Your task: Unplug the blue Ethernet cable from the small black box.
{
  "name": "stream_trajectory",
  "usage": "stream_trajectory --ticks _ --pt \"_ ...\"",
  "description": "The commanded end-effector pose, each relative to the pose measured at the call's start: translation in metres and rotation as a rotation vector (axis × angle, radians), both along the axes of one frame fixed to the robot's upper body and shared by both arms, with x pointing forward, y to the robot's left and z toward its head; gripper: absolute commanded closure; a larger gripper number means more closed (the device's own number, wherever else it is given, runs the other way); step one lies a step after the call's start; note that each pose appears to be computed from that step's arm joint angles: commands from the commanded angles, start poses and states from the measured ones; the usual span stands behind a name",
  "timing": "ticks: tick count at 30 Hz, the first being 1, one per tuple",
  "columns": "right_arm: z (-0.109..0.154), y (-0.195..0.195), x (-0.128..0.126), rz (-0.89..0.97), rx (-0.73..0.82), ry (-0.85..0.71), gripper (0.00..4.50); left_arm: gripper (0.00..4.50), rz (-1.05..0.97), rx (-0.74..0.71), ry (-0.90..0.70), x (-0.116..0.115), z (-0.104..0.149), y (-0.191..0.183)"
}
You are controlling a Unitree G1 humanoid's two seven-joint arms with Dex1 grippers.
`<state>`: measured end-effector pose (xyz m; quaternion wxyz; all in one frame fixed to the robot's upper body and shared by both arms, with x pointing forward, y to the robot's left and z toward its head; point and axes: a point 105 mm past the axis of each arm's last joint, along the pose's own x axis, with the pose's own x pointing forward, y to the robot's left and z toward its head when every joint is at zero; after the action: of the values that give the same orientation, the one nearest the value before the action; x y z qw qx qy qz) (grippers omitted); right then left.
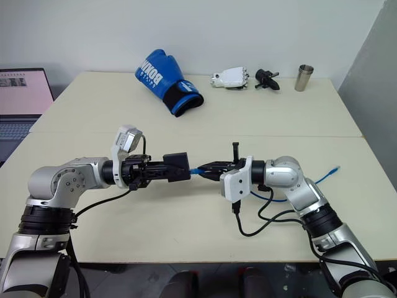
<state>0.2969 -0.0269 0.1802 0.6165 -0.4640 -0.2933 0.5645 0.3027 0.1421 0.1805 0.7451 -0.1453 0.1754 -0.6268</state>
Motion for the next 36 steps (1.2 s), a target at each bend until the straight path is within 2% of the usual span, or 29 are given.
stream_trajectory --ticks 1,2,3,8,10,12,15,21,24,36 --pt "0.016 0.005 -0.012 0.054 0.036 -0.048 4.38 3.71 0.018 -0.008 -0.04 0.004 0.011 -0.001" --pt "0.016 0.005 -0.013 0.052 0.035 -0.05 3.67 3.71 0.019 -0.006 -0.042 0.005 0.012 0.0" --pt "0.016 0.004 -0.013 0.045 0.032 -0.056 3.59 3.71 0.024 -0.003 -0.047 0.005 0.012 0.0" --pt "0.019 -0.008 -0.024 0.026 0.038 -0.03 2.33 3.71 0.031 0.033 -0.111 0.01 0.017 0.001" --pt "0.028 -0.016 -0.03 0.004 0.092 0.072 2.3 3.71 0.007 0.084 -0.163 0.009 0.016 0.001" --pt "0.037 -0.021 -0.027 -0.064 0.197 0.284 2.3 3.71 -0.046 0.163 -0.234 0.004 0.012 0.0" --pt "0.038 -0.024 -0.02 -0.13 0.286 0.62 2.3 3.71 -0.106 0.19 -0.292 -0.001 0.016 -0.004" --pt "0.031 -0.015 -0.021 -0.12 0.31 0.99 2.3 3.71 -0.161 0.175 -0.372 -0.002 0.034 -0.013" --pt "0.032 -0.009 -0.022 -0.085 0.325 1.099 2.3 3.71 -0.169 0.155 -0.368 -0.001 0.04 -0.014" --pt "0.027 0.001 -0.01 -0.084 0.305 1.168 2.3 3.71 -0.172 0.145 -0.355 0.0 0.044 -0.012"
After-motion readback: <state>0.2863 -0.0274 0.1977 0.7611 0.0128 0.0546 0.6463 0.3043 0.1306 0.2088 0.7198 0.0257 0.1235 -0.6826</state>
